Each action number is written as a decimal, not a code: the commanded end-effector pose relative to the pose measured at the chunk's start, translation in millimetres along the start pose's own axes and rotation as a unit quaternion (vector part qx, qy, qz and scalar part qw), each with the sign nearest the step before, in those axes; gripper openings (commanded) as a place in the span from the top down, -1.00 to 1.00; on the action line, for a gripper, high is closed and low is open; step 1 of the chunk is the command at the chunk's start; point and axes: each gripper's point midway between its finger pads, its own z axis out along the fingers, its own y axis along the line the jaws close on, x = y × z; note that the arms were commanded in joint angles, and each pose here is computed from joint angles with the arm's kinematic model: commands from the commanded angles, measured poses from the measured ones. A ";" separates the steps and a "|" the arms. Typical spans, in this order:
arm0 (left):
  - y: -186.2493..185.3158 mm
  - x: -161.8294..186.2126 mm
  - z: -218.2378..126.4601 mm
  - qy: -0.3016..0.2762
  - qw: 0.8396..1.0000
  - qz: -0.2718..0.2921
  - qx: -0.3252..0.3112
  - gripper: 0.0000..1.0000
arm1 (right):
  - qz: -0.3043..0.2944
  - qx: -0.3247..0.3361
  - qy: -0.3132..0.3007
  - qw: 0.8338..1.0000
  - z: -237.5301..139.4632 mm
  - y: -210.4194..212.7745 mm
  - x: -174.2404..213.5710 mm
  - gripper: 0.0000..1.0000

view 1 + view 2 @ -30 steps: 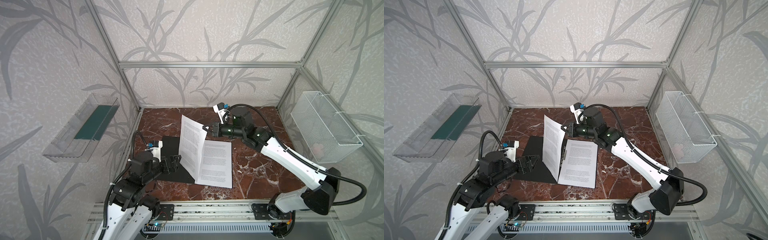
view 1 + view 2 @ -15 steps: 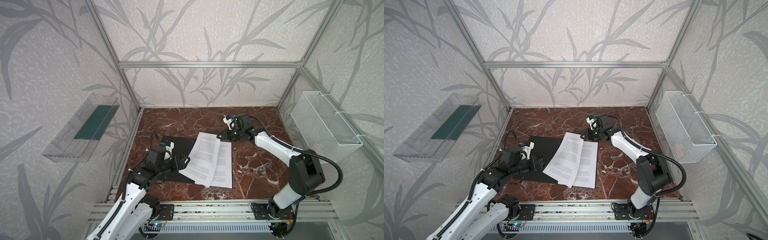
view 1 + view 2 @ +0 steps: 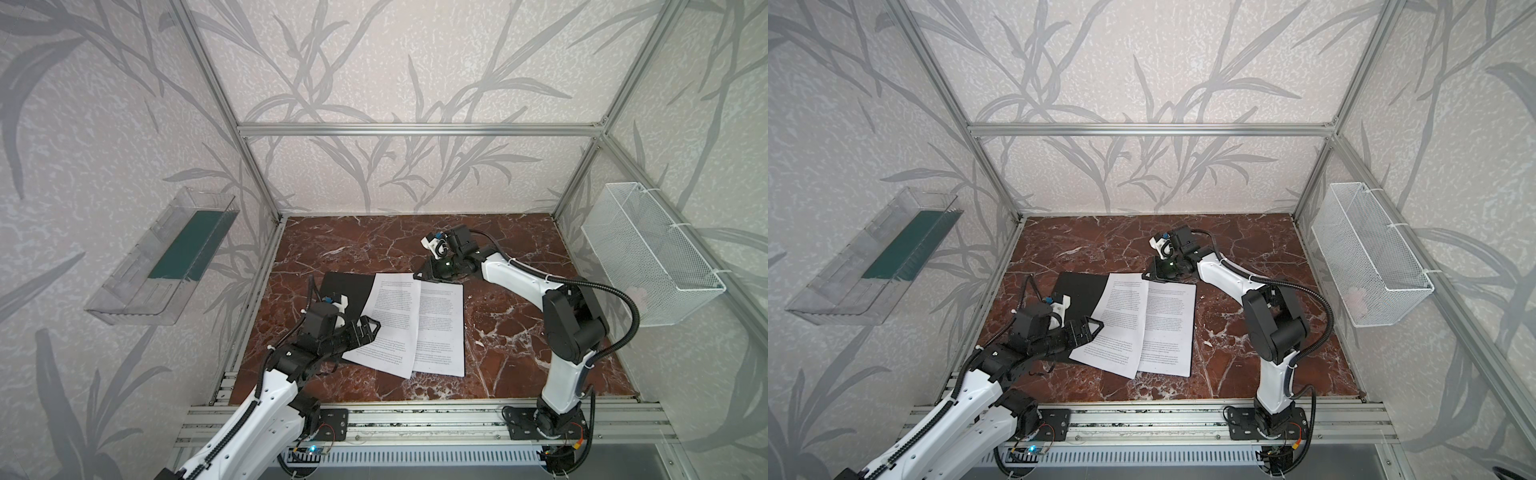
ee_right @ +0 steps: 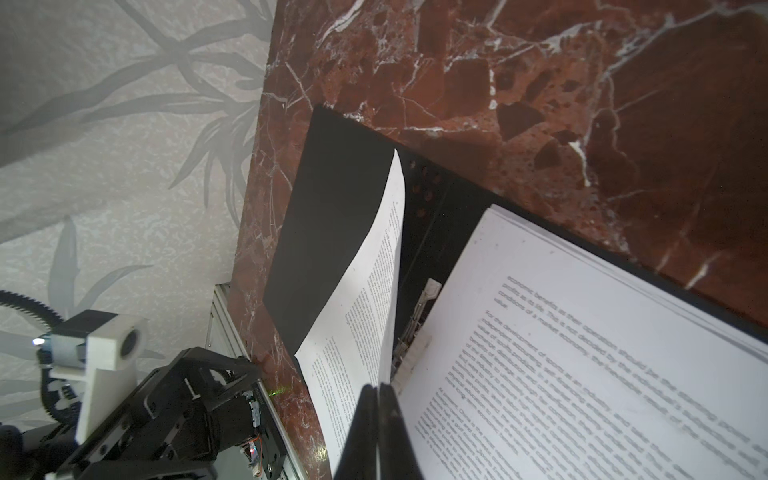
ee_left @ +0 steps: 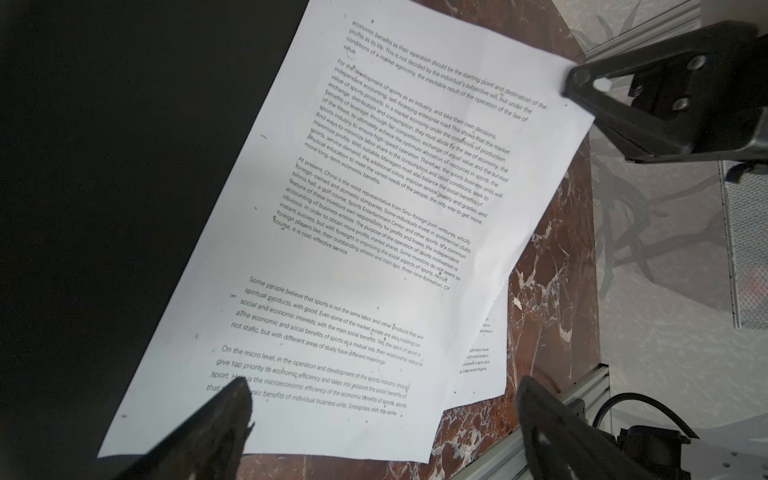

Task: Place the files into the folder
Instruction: 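Hold the sheet with the right gripper while the left gripper grasps its nearer edge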

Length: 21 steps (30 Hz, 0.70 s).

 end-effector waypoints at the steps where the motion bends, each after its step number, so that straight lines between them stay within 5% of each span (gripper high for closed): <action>1: 4.5 -2.6 7.4 -0.009 1.000 -0.013 -0.004 -0.98 | 0.000 -0.006 0.012 1.000 9.2 -2.0 -4.5 1.00; 5: 12.7 -0.3 15.8 -0.007 1.000 -0.017 -0.013 -0.98 | -0.006 -0.006 0.018 1.000 14.9 0.9 -9.7 0.97; 13: 31.5 7.7 29.9 0.003 0.999 -0.029 -0.039 -0.98 | 0.004 0.015 0.004 1.000 8.1 -5.8 -6.4 -0.17; 21: 42.8 14.2 32.8 0.004 0.998 -0.030 -0.051 -0.98 | 0.024 0.067 -0.033 0.997 -15.4 -26.6 31.3 -0.65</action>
